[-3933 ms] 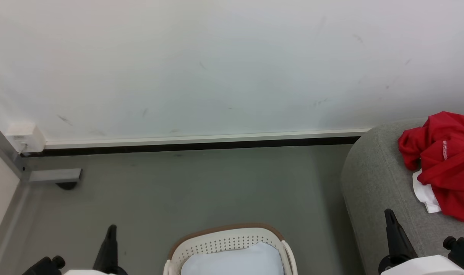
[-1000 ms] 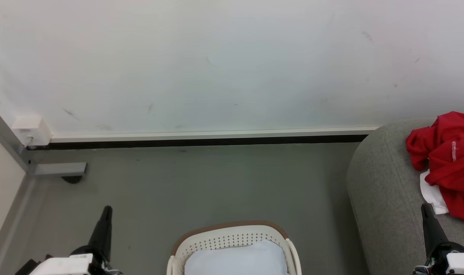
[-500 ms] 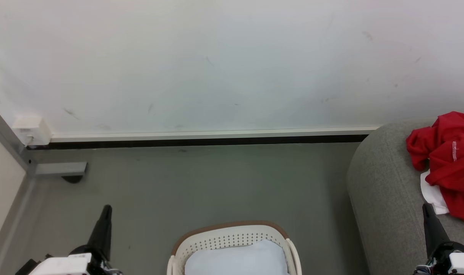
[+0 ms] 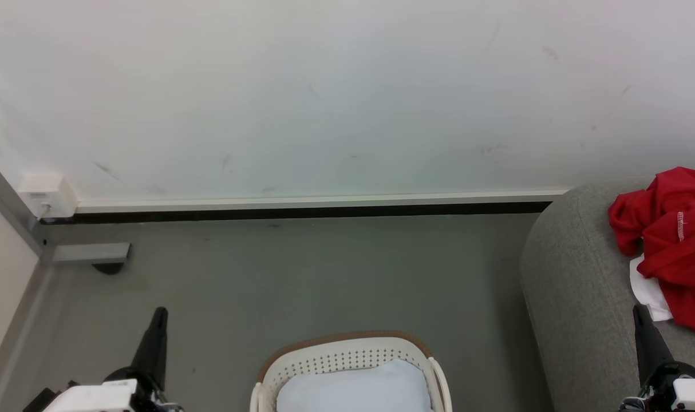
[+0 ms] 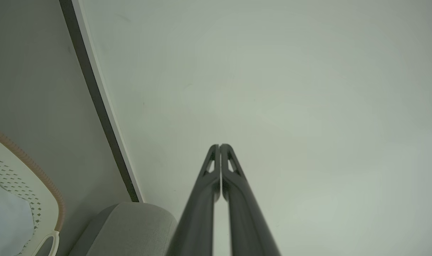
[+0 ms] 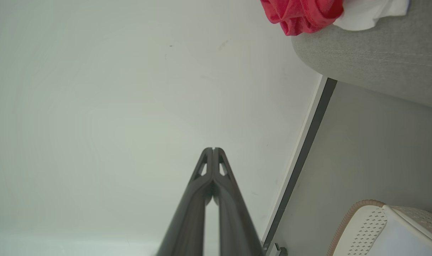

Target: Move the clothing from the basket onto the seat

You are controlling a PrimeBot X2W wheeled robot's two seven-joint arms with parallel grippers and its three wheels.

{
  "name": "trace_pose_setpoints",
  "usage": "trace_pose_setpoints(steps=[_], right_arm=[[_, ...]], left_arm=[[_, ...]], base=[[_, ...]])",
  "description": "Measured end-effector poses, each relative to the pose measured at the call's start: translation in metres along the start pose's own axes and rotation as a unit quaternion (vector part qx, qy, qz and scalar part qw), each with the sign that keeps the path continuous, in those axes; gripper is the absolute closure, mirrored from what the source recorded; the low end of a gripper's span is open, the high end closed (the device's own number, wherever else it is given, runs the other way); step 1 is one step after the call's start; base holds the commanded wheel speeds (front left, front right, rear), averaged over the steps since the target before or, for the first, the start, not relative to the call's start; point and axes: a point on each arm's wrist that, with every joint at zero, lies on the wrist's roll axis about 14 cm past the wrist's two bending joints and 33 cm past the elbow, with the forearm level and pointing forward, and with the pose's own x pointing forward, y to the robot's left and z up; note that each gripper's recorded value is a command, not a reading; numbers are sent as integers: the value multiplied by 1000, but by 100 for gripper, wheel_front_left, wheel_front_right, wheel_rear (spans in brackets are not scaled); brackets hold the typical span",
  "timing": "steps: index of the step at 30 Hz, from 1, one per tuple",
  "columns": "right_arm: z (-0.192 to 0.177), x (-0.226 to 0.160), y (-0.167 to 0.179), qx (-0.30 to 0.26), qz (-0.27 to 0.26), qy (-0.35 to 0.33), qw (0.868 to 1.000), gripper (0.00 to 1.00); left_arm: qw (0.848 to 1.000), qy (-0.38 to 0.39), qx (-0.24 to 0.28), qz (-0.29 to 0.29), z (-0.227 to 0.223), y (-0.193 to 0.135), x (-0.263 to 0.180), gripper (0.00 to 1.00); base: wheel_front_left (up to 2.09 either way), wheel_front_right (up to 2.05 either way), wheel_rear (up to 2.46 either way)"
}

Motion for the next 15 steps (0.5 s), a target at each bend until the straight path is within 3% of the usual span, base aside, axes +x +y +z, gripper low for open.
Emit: trace_pose_setpoints(steps=[15], right_arm=[[0, 0, 0, 0, 0, 1, 1000, 100]], left_arm=[[1000, 0, 0, -1, 0, 0, 0, 100]], base=[[0, 0, 0]])
